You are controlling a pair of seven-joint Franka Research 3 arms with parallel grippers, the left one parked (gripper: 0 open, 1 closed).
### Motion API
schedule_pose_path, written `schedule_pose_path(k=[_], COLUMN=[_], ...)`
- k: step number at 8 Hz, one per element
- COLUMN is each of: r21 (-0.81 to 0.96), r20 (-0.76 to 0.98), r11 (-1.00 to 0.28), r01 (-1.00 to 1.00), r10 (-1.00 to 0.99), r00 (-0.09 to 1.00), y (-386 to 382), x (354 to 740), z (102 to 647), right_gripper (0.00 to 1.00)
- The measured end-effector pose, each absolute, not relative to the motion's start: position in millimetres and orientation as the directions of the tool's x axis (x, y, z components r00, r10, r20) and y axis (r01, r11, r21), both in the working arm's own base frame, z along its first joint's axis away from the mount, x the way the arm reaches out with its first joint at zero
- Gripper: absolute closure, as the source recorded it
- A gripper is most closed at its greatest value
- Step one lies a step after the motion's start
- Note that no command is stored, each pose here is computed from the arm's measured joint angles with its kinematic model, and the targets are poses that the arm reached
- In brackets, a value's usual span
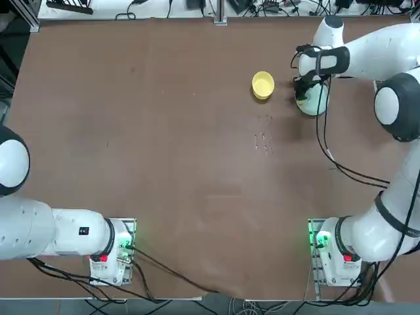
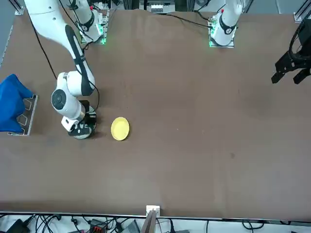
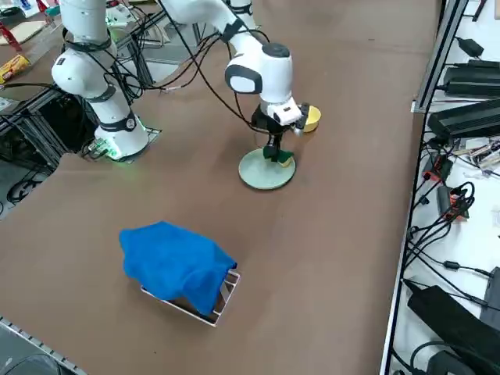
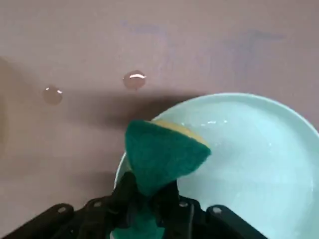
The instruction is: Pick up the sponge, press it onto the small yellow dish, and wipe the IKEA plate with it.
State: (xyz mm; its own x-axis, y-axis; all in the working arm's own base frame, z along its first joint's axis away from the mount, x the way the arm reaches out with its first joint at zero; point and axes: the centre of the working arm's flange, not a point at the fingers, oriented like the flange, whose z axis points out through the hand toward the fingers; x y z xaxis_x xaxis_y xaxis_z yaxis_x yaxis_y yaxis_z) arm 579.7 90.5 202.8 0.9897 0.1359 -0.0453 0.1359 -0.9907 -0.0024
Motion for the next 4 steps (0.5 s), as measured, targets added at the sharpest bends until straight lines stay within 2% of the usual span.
schedule_pose_path(k=[4], r21=[-0.01], r20=[-0.062], r11=[-0.993], r01=[0.121], r10=[0.121], r00=[0.991], y=[84.4], x=[557.4], z=[209.6], right_gripper=[0.79])
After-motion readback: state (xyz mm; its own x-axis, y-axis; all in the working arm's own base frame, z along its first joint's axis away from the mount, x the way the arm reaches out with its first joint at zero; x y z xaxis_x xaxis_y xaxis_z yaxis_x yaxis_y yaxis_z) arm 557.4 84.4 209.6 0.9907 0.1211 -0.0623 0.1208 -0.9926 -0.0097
